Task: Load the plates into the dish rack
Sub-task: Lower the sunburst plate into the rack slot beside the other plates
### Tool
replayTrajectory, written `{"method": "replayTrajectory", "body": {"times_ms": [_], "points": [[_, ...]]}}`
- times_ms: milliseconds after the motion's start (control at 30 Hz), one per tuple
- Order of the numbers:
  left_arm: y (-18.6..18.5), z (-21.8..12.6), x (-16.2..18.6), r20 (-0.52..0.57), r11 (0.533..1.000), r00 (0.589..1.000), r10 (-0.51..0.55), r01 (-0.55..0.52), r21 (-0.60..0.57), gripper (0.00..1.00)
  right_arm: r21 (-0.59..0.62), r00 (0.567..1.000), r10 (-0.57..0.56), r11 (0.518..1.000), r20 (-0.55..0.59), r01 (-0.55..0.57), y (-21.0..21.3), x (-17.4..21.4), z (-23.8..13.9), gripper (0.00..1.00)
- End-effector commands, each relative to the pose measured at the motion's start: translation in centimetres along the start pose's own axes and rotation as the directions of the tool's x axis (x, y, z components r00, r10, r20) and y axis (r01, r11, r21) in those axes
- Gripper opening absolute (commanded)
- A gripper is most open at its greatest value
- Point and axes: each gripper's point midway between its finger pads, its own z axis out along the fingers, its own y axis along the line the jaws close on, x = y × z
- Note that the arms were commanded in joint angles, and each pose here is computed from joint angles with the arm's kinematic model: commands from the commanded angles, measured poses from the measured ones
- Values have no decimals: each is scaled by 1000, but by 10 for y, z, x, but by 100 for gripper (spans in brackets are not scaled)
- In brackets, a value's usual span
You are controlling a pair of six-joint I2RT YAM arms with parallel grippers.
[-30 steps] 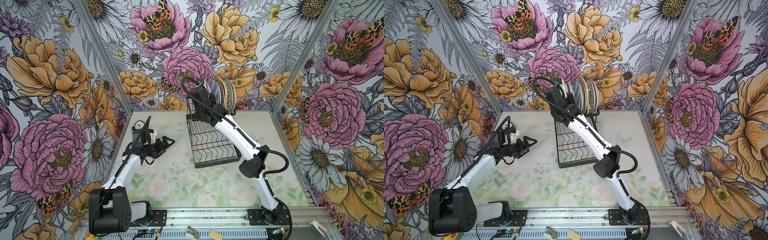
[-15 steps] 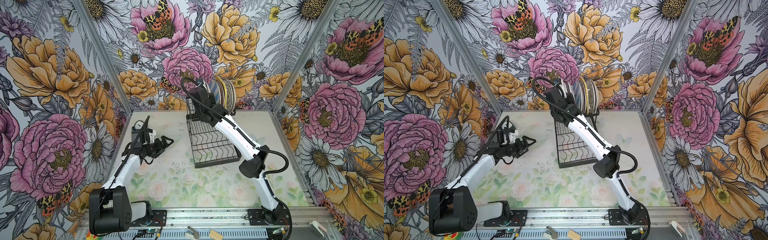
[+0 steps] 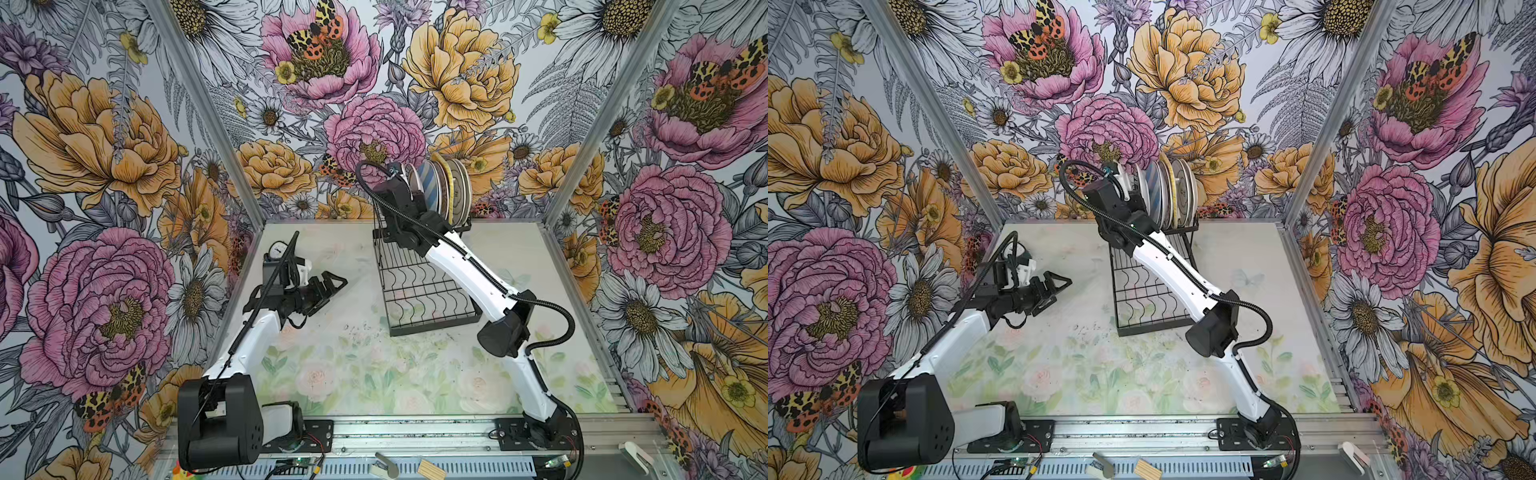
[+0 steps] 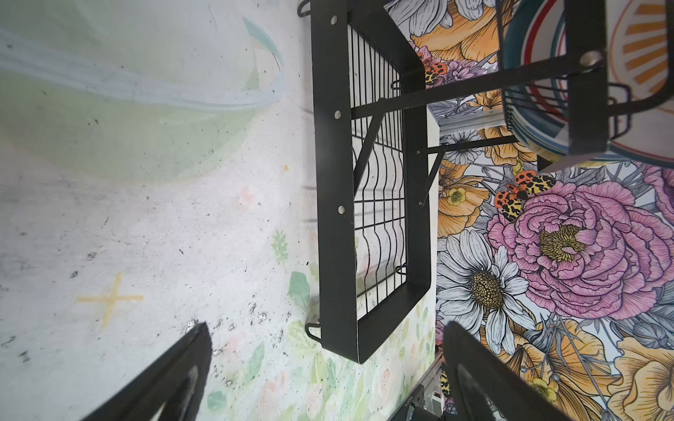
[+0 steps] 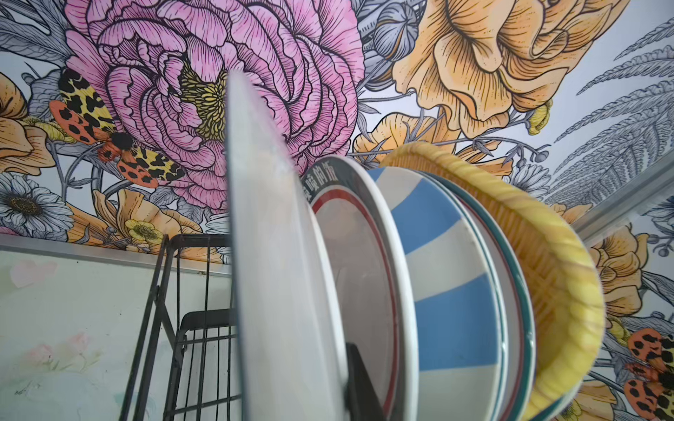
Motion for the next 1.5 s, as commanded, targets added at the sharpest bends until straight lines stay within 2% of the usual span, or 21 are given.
{"method": "replayTrajectory", "body": {"times_ms": [0, 700, 933, 1200, 1467], "points": [[-6, -5, -3, 21, 999, 999, 39, -39, 31, 98, 33, 998, 55, 998, 28, -56, -6, -7, 3, 0], [-5, -3, -7, 26, 999, 999, 36, -36, 27, 99, -1, 996, 90, 996, -12, -90, 0, 10, 30, 0], [-5, -4, -8, 31, 999, 999, 33, -34, 25, 99, -15, 995, 99, 995, -6, -99, -2, 5, 27, 19], [-7, -6, -10, 39, 999, 999, 36, -37, 27, 99, -41, 993, 114, 993, 15, -113, -10, -10, 8, 29], [-13, -13, -14, 69, 998, 996, 51, -52, 25, 99, -86, 991, 129, 988, 28, -126, -22, -22, -27, 44]]}}
